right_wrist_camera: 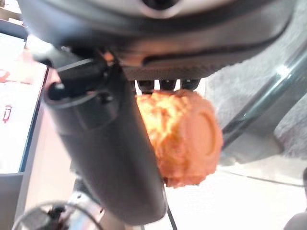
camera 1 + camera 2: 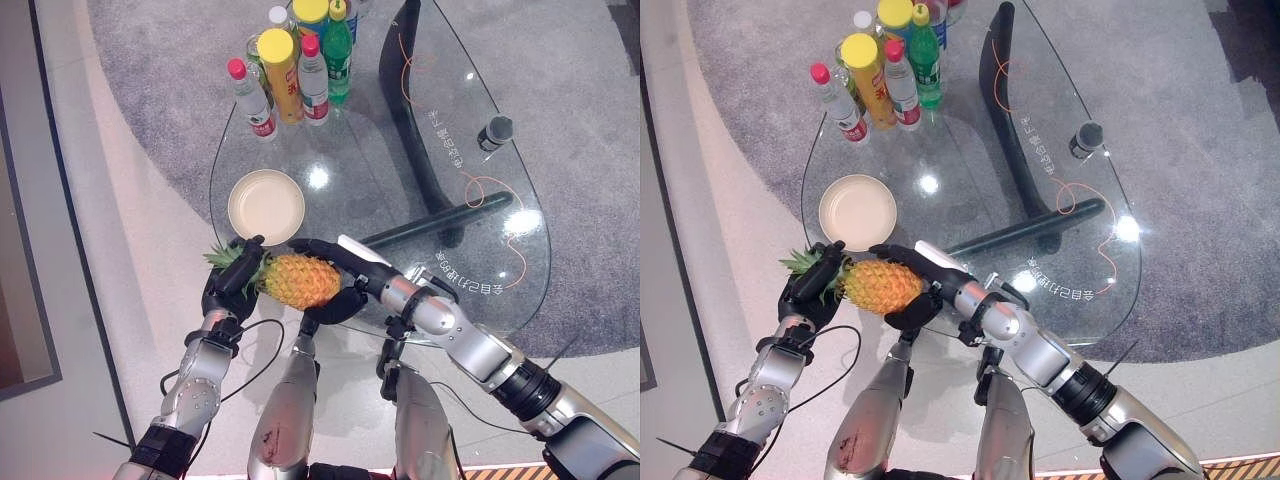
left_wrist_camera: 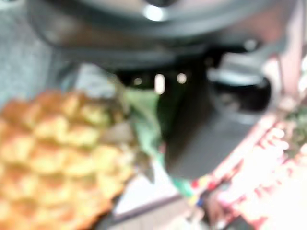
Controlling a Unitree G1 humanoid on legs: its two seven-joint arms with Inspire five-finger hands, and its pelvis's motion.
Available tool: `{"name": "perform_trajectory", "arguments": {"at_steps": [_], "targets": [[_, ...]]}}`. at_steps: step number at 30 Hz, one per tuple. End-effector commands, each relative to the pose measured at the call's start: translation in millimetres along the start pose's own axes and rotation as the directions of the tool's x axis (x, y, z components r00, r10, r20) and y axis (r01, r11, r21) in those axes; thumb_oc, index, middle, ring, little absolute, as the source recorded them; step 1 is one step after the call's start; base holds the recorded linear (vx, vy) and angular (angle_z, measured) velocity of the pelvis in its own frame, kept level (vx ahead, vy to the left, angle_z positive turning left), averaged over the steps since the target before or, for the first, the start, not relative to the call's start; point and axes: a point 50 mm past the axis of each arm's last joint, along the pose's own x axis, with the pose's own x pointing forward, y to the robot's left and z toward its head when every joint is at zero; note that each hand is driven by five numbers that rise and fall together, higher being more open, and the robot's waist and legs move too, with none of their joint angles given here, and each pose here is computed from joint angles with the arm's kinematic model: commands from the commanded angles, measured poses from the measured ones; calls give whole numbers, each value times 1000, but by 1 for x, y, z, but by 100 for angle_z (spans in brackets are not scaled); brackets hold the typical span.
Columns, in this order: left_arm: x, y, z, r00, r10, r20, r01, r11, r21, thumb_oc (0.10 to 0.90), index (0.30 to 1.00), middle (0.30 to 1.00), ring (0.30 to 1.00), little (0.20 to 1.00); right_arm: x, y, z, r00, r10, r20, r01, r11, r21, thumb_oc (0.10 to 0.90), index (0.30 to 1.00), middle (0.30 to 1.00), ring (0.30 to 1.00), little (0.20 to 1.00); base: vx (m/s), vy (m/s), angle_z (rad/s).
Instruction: Pick up the fruit to the plate
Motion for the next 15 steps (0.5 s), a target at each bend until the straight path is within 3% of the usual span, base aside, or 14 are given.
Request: {"name": "perform_trajectory", "arguments": {"at_steps": [1, 15], "targets": [[-10, -75, -19, 921, -390, -16, 386, 916, -105, 100, 300, 300, 300, 200, 10, -16, 85, 912, -115, 393, 114, 993, 27, 800, 900, 900, 900, 900, 0, 0, 0], [-9, -67, -11, 940, -342, 17, 342, 939, -42, 100, 300, 300, 300, 200, -1, -38, 72, 890, -292, 350, 300, 953, 34, 800, 900, 900, 900, 900, 0, 0, 0]]}}
